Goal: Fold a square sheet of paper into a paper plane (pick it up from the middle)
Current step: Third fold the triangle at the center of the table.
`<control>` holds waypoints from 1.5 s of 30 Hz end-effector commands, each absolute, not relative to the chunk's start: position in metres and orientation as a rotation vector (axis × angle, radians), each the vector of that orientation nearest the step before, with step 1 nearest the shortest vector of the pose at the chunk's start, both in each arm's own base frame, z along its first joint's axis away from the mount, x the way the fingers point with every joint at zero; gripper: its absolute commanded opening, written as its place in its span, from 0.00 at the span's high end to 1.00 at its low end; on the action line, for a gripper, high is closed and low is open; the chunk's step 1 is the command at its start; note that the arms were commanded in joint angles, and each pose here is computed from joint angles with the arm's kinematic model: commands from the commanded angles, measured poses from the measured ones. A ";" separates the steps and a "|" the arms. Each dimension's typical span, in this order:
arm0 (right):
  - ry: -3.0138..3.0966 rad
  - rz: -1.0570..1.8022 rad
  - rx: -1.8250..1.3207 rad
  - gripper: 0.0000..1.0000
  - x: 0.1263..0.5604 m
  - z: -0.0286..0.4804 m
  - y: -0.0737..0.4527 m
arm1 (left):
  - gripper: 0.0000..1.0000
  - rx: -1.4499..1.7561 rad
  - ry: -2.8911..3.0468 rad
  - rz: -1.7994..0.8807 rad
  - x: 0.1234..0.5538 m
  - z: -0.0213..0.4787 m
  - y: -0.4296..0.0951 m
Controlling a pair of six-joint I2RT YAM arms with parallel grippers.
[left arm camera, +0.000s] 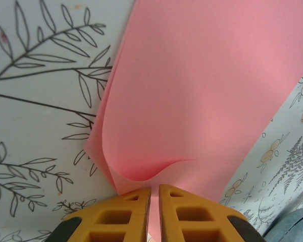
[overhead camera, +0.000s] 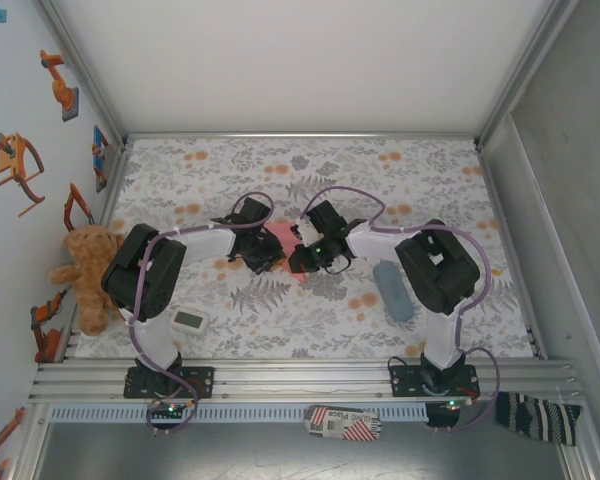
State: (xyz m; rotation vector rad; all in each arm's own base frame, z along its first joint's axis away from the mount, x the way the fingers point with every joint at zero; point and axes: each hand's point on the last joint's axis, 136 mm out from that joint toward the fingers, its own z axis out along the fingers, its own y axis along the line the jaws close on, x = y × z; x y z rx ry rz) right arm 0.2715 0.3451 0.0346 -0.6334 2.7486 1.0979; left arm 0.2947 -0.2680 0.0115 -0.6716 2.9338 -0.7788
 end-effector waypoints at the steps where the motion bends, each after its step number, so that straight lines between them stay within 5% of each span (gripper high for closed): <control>1: 2.785 1.089 -0.666 1.00 0.266 0.029 0.346 | 0.85 -0.767 3.027 -0.570 0.276 -0.025 -0.242; 21: 2.839 0.980 -0.649 1.00 0.267 0.015 0.335 | 0.85 -0.776 3.050 -0.538 0.272 -0.032 -0.237; 32: 2.713 1.083 -0.723 1.00 0.264 0.053 0.346 | 0.85 -0.768 3.067 -0.530 0.272 -0.036 -0.238; 45: 2.831 0.974 -0.729 1.00 0.246 0.026 0.327 | 0.85 -0.766 3.125 -0.461 0.266 -0.049 -0.231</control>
